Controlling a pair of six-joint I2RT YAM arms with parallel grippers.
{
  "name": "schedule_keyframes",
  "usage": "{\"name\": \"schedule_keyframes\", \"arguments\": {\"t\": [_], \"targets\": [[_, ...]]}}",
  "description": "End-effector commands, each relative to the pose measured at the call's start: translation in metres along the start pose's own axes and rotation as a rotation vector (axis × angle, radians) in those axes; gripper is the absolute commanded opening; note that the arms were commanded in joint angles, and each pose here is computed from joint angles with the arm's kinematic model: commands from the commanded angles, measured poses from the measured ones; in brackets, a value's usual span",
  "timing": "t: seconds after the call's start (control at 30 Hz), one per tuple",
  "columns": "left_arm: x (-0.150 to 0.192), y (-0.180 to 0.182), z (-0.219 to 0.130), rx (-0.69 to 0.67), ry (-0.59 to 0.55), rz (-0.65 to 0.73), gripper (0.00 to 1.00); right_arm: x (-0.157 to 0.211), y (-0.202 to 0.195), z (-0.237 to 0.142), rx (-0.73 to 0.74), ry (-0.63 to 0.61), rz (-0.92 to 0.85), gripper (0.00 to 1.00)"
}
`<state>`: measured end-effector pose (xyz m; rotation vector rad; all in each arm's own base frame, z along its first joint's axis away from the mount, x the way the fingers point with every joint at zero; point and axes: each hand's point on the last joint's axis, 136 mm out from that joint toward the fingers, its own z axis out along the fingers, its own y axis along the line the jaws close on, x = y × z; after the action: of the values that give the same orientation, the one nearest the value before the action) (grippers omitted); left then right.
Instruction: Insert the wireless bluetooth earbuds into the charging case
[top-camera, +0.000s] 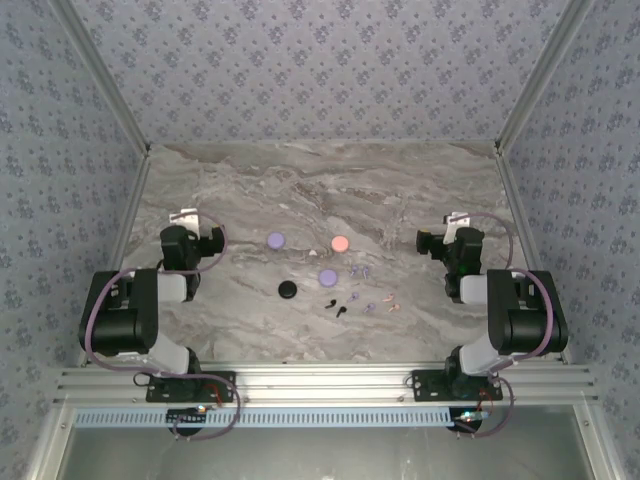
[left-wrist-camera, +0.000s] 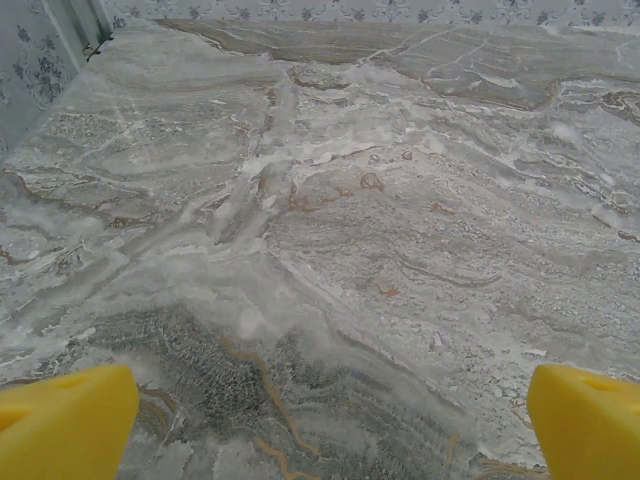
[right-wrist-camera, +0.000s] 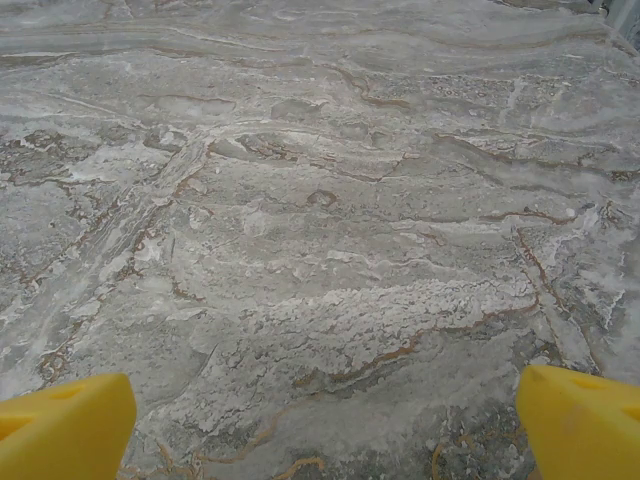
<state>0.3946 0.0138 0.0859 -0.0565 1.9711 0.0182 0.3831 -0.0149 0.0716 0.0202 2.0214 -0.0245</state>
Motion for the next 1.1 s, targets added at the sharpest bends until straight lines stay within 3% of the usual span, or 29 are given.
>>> {"name": "schedule_keyframes", "arguments": {"t": [0.0, 0.73, 0.97, 1.07], "targets": [[-0.003, -0.002, 0.002, -0.001, -0.007, -0.002, 0.99, -0.011, -0.001, 0.002, 0.016, -0.025, -0.011, 1.00], [-0.007, 0.007, -0.001, -0.045, -0.016, -0.028, 0.99, -0.010, -0.001, 0.002, 0.014, -0.025, -0.010, 1.00], [-0.050, 0.013, -0.040, -0.081, -0.069, -0.052, 0.99, -0.041, -0.002, -0.013, 0.011, 0.000, -0.004, 1.00], [-0.074, 0.012, -0.060, -0.081, -0.039, -0.136, 0.99, -0.055, 0.002, -0.026, -0.008, 0.046, 0.037, 1.00]]}}
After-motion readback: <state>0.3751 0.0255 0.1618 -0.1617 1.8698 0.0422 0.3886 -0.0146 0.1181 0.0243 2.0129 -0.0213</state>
